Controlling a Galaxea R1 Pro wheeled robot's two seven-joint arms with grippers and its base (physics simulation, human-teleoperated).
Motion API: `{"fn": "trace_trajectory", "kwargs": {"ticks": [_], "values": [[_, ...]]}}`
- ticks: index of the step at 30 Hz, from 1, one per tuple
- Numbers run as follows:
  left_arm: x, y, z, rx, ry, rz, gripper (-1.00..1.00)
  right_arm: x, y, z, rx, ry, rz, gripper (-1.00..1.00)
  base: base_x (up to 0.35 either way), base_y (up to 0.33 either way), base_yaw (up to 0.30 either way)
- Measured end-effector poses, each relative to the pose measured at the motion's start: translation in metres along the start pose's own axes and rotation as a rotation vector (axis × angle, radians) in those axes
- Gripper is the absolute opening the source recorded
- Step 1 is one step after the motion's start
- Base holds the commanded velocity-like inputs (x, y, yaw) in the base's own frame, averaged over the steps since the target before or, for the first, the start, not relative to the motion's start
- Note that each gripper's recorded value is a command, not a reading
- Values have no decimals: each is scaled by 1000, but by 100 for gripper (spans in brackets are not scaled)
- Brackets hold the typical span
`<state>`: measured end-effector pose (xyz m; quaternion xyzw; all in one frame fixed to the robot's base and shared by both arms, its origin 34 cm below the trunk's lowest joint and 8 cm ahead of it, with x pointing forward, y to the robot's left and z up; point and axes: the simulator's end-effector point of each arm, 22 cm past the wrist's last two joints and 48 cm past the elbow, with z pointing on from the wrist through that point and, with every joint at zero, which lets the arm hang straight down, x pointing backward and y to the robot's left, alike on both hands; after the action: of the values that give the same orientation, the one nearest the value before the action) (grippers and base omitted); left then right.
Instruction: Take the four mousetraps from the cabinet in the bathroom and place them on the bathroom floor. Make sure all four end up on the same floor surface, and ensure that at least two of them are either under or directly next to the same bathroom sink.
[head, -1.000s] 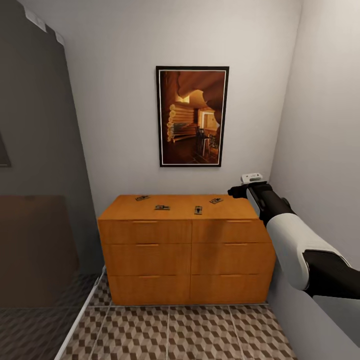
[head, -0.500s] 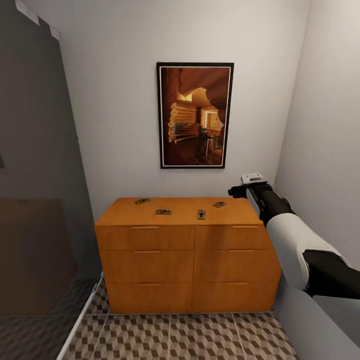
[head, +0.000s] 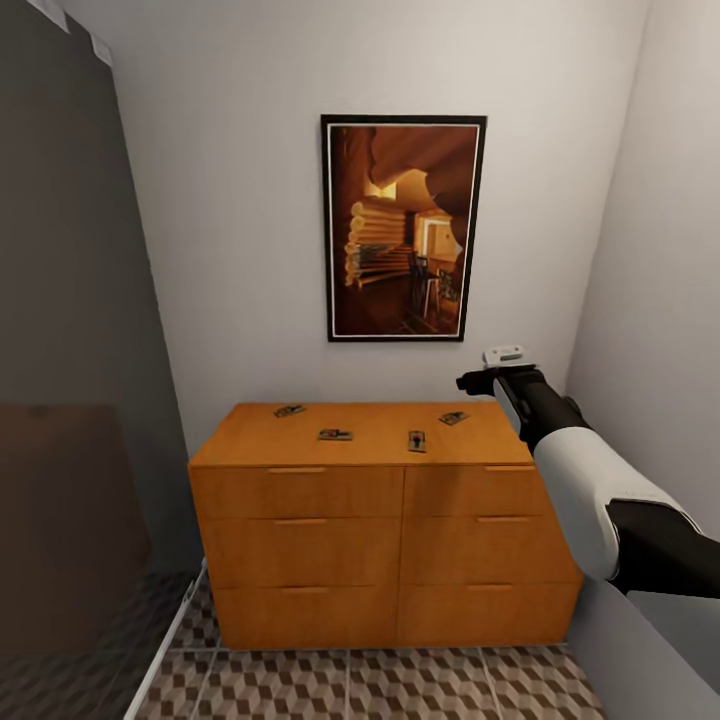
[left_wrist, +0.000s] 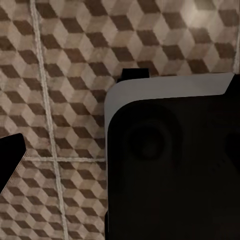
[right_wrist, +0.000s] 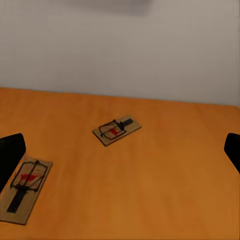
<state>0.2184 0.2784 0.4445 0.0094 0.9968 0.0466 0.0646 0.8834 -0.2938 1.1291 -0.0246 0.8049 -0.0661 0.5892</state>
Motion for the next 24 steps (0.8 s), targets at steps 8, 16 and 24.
{"fn": "trace_trajectory", "kwargs": {"ticks": [8,16,24], "values": [[0,0,0,0,0,0,100,5,2,3,-3,-5,-4,100,190,22,0],[0,0,0,0,-1,0,100,11,3,7,-6,-8,-7,100,190,2,0],[0,0,0,0,0,0,100,12,0,7,4,-9,-7,100,175,0,0]]}}
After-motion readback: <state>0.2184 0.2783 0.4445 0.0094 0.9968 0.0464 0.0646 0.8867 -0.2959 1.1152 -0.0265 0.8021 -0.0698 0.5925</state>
